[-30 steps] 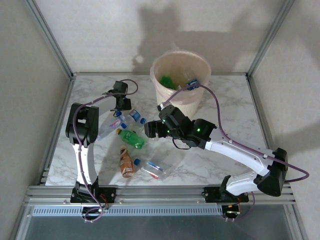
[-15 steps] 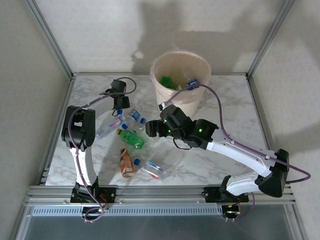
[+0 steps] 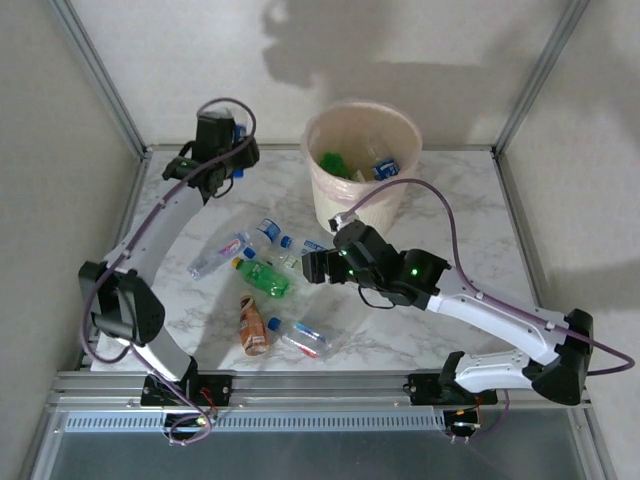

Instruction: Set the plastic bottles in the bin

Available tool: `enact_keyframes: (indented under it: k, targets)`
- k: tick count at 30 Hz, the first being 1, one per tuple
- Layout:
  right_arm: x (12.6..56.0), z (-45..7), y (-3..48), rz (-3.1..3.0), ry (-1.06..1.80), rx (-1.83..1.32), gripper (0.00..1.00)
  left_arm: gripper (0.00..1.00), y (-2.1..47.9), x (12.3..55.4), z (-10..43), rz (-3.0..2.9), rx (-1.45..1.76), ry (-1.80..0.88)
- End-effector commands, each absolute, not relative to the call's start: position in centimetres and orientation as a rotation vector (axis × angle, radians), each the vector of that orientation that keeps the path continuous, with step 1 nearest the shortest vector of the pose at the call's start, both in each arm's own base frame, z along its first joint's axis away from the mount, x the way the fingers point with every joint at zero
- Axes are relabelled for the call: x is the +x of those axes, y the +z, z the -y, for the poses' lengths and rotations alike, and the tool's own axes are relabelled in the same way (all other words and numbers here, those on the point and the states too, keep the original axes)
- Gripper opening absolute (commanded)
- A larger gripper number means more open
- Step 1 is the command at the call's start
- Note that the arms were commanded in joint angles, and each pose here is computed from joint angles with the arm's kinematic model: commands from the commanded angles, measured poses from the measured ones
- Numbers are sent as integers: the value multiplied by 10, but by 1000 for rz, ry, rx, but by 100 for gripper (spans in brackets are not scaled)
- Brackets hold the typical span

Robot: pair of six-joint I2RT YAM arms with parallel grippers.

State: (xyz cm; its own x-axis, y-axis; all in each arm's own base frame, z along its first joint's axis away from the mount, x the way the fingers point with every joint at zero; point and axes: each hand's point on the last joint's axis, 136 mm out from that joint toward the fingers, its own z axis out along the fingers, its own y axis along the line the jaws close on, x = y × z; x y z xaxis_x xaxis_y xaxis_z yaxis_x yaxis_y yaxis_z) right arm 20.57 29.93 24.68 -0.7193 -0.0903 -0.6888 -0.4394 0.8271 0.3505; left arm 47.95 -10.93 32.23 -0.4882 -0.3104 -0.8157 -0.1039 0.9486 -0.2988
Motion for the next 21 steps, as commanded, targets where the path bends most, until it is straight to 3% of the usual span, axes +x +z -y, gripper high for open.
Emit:
enact_keyframes:
  k: [1, 8, 21]
  targets:
    - [193, -292, 242, -2328, 696, -386, 87, 60, 358, 463, 150, -2075, -246, -346]
    - [174, -268, 214, -2405, 653, -374, 85, 62, 415, 442, 260, -2004, -56, -542]
    - [169, -248, 217, -2390, 672, -286, 85, 67, 379, 484, 326, -2047, -37, -627]
